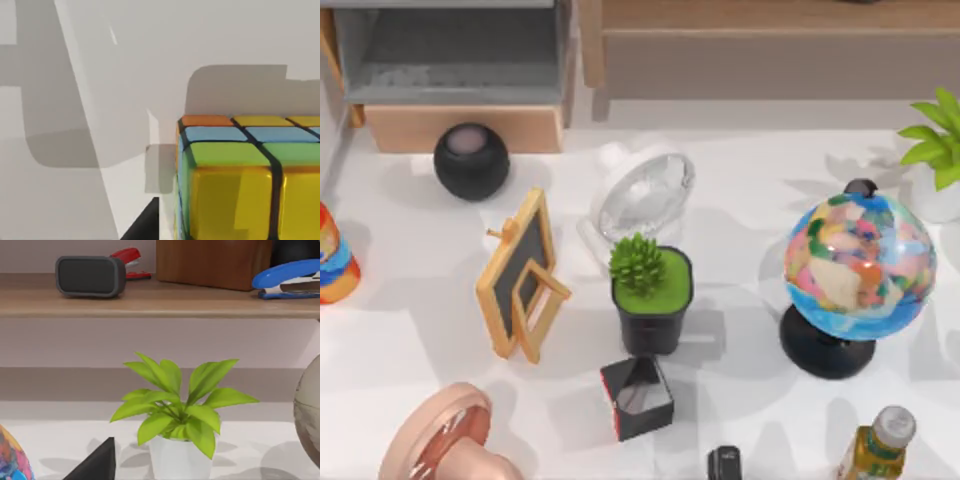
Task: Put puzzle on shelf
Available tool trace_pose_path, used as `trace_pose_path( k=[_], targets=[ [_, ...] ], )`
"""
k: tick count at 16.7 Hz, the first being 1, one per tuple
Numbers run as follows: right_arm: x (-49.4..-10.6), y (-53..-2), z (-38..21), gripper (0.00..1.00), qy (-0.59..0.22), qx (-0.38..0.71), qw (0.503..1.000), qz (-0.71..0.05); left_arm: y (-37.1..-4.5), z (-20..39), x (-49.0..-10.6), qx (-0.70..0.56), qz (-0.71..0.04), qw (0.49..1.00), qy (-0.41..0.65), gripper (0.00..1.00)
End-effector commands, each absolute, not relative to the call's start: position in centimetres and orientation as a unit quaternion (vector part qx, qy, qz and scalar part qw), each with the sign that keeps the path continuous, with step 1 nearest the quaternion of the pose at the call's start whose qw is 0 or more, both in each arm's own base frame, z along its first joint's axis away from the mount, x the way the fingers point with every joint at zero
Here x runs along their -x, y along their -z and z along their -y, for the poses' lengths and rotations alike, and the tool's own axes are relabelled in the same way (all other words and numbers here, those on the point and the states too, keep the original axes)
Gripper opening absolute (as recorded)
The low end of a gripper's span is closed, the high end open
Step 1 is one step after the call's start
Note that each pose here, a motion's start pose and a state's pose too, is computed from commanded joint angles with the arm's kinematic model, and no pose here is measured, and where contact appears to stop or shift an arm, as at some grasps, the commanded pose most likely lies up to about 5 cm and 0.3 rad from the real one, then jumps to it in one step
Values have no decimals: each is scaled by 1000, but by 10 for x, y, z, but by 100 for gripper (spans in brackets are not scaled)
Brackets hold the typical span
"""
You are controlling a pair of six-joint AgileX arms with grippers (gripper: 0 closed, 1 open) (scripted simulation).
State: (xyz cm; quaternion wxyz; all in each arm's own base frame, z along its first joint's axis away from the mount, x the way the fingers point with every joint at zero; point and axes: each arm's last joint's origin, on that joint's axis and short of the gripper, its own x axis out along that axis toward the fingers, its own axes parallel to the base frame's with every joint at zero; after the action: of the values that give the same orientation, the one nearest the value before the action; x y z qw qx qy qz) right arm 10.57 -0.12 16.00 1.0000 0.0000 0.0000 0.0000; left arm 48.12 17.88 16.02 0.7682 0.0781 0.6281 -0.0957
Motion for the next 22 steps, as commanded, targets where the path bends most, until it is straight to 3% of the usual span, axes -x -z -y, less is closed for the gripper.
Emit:
trace_pose_path(
  k=[7,22],
  targets=[
    [-106,-160,1,100,0,0,1000,0,-160,-179,-481,-78,-628,768,96,2],
    [-106,-160,1,100,0,0,1000,0,-173,-182,-473,-69,-652,749,92,0]
  ],
)
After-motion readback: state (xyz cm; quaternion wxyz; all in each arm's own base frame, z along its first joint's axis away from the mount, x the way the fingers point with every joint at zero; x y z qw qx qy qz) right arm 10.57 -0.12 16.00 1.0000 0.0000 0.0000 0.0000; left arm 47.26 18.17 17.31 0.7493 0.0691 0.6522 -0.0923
